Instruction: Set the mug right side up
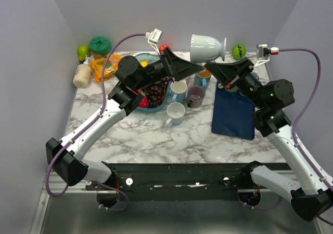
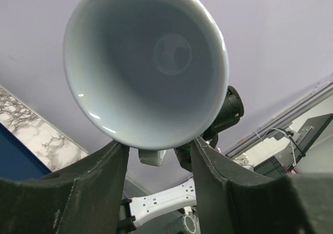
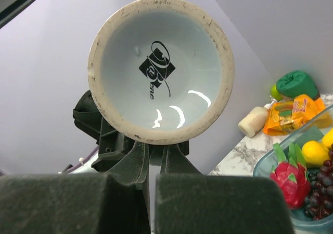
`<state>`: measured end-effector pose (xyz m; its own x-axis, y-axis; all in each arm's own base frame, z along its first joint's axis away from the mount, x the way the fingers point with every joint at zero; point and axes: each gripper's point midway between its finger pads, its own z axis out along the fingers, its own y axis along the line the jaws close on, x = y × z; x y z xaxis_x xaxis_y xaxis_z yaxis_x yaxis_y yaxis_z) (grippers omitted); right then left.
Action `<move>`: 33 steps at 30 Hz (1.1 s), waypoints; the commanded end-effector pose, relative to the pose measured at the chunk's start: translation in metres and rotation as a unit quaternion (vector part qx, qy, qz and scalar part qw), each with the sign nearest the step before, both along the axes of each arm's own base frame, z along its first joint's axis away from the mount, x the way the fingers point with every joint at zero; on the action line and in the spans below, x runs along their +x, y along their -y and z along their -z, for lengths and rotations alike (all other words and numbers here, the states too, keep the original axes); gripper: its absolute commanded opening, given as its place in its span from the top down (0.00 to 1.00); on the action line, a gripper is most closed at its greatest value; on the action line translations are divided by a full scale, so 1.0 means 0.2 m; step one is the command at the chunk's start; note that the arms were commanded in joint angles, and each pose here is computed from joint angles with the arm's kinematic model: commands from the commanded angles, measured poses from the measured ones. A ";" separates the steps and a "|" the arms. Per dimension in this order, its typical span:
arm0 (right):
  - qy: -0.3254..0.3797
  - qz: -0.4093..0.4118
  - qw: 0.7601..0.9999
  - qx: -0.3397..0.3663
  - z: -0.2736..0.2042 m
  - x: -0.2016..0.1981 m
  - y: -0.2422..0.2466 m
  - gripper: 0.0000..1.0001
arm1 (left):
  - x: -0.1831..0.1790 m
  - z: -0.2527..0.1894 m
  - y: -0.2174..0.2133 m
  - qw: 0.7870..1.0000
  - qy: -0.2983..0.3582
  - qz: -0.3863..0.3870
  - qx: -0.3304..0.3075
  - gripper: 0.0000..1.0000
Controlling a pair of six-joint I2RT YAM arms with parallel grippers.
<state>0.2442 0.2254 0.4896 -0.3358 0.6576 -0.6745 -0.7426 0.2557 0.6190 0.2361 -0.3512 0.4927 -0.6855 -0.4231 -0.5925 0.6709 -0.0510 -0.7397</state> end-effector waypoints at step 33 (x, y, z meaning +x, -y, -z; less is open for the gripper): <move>0.017 0.081 0.992 -0.094 0.23 0.04 -0.04 0.66 | 0.07 -0.15 -0.08 0.995 0.050 -0.088 -0.009 1.00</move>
